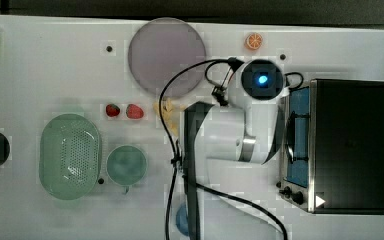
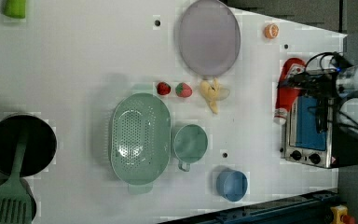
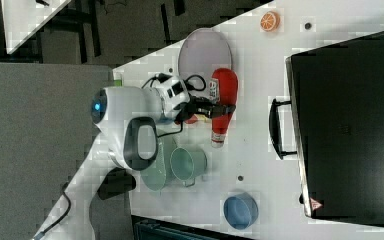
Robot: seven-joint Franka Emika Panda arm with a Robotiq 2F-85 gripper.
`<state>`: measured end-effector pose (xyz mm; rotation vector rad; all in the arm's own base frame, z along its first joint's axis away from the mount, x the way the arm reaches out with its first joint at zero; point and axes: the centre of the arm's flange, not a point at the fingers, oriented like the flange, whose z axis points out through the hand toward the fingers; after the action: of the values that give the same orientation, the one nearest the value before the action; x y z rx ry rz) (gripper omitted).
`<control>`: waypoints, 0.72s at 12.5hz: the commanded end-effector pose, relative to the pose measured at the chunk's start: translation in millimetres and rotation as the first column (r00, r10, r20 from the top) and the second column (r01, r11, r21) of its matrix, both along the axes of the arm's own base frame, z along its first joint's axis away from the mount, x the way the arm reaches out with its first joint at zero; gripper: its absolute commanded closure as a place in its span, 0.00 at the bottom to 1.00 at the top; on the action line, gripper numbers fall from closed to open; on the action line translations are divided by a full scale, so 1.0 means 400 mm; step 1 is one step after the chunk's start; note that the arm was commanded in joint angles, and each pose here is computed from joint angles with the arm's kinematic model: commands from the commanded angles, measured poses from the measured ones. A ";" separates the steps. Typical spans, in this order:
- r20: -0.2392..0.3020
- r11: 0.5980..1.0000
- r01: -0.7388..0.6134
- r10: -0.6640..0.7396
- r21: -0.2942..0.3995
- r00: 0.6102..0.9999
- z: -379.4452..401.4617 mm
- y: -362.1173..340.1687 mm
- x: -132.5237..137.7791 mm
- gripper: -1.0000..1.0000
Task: Pick ketchup from strainer and place it on the table
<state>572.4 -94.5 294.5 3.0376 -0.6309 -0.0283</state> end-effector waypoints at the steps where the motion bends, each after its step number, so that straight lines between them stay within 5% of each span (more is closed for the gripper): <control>1: -0.020 0.990 -0.138 0.139 0.023 0.990 -0.063 0.146 -0.048 0.42; 6: -0.061 0.989 -0.137 0.140 0.061 0.988 -0.237 0.160 -0.092 0.42; 9: -0.024 0.988 -0.137 0.139 0.071 0.990 -0.291 0.164 -0.084 0.18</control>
<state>526.5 -17.0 160.4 3.1245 -0.4507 -0.2022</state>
